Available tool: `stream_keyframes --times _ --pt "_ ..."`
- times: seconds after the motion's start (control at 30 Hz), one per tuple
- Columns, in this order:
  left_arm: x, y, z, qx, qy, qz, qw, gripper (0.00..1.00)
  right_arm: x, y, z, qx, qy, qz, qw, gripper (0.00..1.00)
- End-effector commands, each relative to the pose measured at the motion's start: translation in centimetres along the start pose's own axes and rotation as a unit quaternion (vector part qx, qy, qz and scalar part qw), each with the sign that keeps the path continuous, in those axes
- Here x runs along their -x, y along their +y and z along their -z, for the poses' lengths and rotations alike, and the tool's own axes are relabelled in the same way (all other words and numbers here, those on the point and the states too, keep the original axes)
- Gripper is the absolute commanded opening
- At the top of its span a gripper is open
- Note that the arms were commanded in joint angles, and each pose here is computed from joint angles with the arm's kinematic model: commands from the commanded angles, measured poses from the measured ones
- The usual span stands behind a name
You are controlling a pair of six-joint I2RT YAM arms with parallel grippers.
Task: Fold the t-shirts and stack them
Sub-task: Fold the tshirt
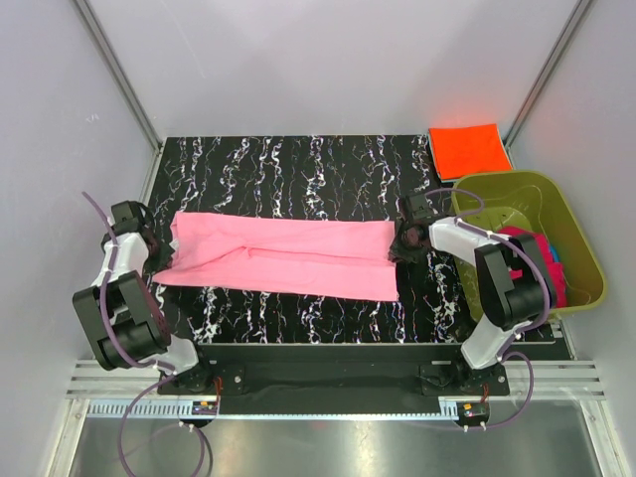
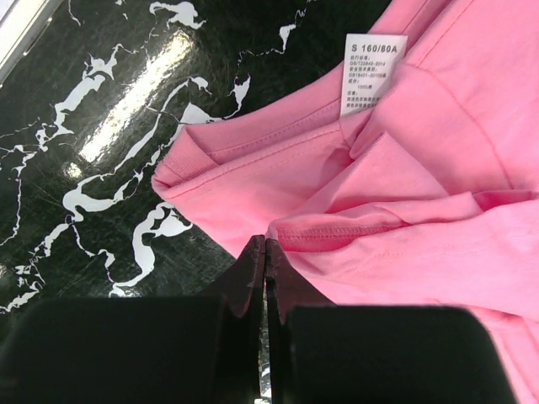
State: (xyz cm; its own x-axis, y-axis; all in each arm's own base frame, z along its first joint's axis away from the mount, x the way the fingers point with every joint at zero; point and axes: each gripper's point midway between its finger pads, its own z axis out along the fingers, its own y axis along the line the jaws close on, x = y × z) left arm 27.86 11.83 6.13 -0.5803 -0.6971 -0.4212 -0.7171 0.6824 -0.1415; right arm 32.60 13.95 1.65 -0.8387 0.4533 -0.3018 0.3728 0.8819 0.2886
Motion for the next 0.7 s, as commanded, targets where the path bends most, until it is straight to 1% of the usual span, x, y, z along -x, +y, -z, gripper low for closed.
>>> stream_keyframes --times 0.0,0.07,0.1,0.13,0.17,0.23,0.27,0.33,0.37,0.4,0.43,0.47,0.5,0.53,0.6,0.63,0.67 --pt "1.8 -0.7 0.5 -0.018 -0.025 -0.016 0.999 0.00 1.1 -0.1 1.0 -0.002 -0.026 0.025 0.999 0.22" --pt "2.0 -0.9 0.4 -0.020 -0.023 -0.014 0.999 0.00 1.8 1.1 2.0 0.022 -0.032 0.040 0.998 0.26" --pt "2.0 -1.0 0.2 -0.019 -0.019 -0.011 1.000 0.03 2.2 1.7 2.6 0.034 -0.038 0.045 0.998 0.27" --pt "1.9 -1.0 0.2 -0.019 -0.015 -0.009 1.000 0.20 2.5 2.8 3.2 0.054 -0.038 0.053 0.996 0.30" --pt "2.0 -0.9 0.1 -0.015 -0.014 -0.008 1.000 0.27 2.4 3.6 3.6 0.073 -0.032 0.068 0.995 0.32" --pt "2.7 -1.0 0.7 -0.012 -0.023 -0.006 1.000 0.37 2.9 4.8 4.2 0.087 -0.036 0.080 0.992 0.35" --pt "3.2 -1.3 1.4 -0.020 -0.035 -0.009 0.999 0.40 2.8 5.2 4.4 0.092 -0.035 0.084 0.992 0.36" --pt "4.3 -2.1 2.5 -0.037 -0.054 -0.015 0.998 0.44 2.8 5.7 4.7 0.099 -0.034 0.084 0.991 0.37" --pt "4.3 -3.3 3.0 -0.066 -0.052 -0.023 0.996 0.45 2.6 6.2 4.8 0.107 -0.031 0.084 0.990 0.37" --pt "5.0 -4.6 3.8 -0.097 -0.071 -0.043 0.992 0.46 2.4 6.7 5.0 0.113 -0.030 0.090 0.989 0.37" --pt "4.4 -6.7 4.5 -0.150 -0.063 -0.065 0.984 0.49 2.2 7.2 4.9 0.118 -0.026 0.094 0.988 0.38" --pt "4.2 -7.7 4.9 -0.176 -0.064 -0.082 0.979 0.56 1.9 7.8 5.0 0.127 -0.020 0.102 0.986 0.38" --pt "4.3 -8.7 5.1 -0.201 -0.066 -0.092 0.973 0.57 1.5 8.6 4.9 0.134 -0.015 0.114 0.984 0.38" --pt "3.6 -10.0 5.5 -0.238 -0.051 -0.102 0.965 0.57 1.3 9.1 4.9 0.138 -0.011 0.120 0.983 0.38" --pt "3.2 -11.3 5.0 -0.264 -0.032 -0.123 0.956 0.56 1.0 9.9 4.9 0.149 -0.006 0.131 0.980 0.38" --pt "2.5 -12.4 5.1 -0.288 -0.016 -0.137 0.948 0.56 0.9 10.3 5.0 0.154 -0.006 0.136 0.979 0.39" --pt "2.3 -13.0 4.4 -0.295 -0.004 -0.152 0.943 0.56 0.8 10.6 5.0 0.159 -0.003 0.139 0.977 0.39"
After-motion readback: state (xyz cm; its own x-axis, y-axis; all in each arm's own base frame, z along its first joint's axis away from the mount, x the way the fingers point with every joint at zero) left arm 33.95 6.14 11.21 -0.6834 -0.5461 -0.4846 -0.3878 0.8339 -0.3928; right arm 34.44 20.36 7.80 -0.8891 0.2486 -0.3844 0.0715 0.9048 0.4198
